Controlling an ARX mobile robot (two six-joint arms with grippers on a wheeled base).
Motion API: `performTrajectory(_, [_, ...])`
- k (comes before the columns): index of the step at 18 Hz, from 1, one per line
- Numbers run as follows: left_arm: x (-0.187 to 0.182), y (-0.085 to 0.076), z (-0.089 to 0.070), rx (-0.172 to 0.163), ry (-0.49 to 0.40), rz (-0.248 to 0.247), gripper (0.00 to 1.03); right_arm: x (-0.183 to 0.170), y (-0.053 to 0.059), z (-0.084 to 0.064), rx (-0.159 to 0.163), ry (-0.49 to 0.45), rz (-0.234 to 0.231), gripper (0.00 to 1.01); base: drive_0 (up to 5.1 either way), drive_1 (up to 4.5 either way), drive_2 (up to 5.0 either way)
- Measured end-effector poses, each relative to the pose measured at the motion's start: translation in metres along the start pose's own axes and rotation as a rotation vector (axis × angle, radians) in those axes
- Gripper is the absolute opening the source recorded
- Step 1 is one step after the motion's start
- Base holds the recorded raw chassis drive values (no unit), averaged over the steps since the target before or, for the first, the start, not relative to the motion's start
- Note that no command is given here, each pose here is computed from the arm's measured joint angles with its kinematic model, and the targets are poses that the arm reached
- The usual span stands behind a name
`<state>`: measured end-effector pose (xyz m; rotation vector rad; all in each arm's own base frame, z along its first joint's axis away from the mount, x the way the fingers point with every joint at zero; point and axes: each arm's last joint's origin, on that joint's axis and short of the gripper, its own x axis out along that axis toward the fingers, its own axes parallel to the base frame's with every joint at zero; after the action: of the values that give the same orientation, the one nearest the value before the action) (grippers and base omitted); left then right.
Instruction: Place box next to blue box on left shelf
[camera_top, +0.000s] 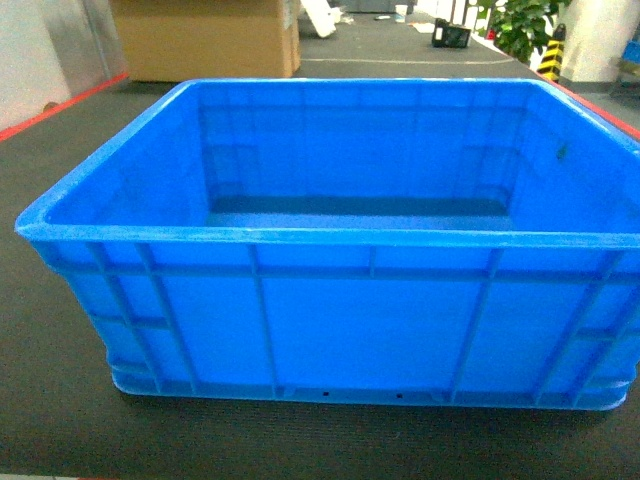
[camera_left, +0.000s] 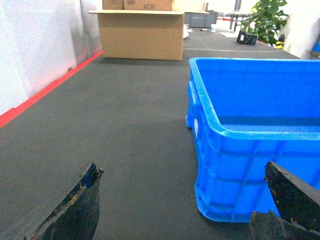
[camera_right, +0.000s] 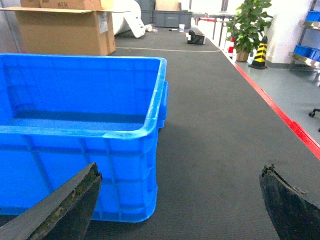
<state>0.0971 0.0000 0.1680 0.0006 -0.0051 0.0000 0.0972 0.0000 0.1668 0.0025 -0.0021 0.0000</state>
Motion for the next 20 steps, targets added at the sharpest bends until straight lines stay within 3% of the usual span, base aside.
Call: performTrajectory(20, [0.0000,0.0000,0.0000,0.000,0.000,0.000,0.98,0.0000,0.0000,0.0000,0.000,0.000,0.000,0.98,0.0,0.00,0.0])
